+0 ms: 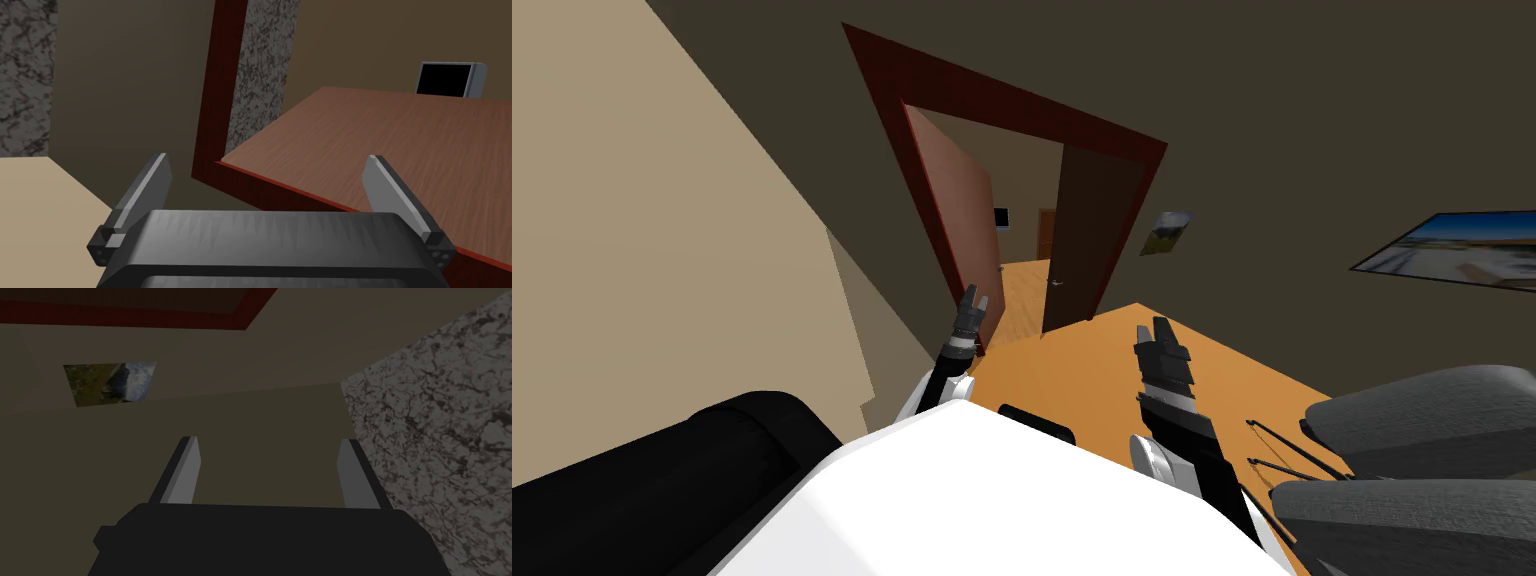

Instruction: Push the door open

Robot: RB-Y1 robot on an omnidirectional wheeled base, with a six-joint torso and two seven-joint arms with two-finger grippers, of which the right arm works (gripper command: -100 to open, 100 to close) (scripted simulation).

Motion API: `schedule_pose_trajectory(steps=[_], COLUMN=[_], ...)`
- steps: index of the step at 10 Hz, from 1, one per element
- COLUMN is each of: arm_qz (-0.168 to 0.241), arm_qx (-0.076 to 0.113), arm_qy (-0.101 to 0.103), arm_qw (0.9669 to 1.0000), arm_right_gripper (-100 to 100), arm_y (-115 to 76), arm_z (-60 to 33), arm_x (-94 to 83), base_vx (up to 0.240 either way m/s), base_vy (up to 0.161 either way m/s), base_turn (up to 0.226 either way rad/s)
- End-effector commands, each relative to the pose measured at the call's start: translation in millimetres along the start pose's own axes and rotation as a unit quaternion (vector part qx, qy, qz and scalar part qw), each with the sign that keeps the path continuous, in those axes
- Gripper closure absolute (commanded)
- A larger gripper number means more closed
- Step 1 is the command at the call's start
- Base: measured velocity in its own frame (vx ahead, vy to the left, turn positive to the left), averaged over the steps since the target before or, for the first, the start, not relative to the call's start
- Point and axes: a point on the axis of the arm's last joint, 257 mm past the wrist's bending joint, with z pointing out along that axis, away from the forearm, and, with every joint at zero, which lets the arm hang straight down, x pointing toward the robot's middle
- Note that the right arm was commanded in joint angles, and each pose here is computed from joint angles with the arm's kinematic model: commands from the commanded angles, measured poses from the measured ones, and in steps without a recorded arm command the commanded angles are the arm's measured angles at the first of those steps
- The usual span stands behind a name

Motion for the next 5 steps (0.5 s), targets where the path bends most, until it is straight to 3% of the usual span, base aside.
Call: schedule_pose_trajectory(steps=[1,5], arm_qz=[0.002,0.01], arm_qx=[0.005,0.021], arm_qy=[0.007,0.025], arm_qw=[1.0,0.9994], arm_right_gripper=[-100,-100], arm_y=[-10.3,-40.1], arm_z=[-0.6,-3.2], arm_x=[5.4,20.6], base_vx=[0.057,0.16], base_vy=[0.037,-0.054], base_turn=[0.067,0.053])
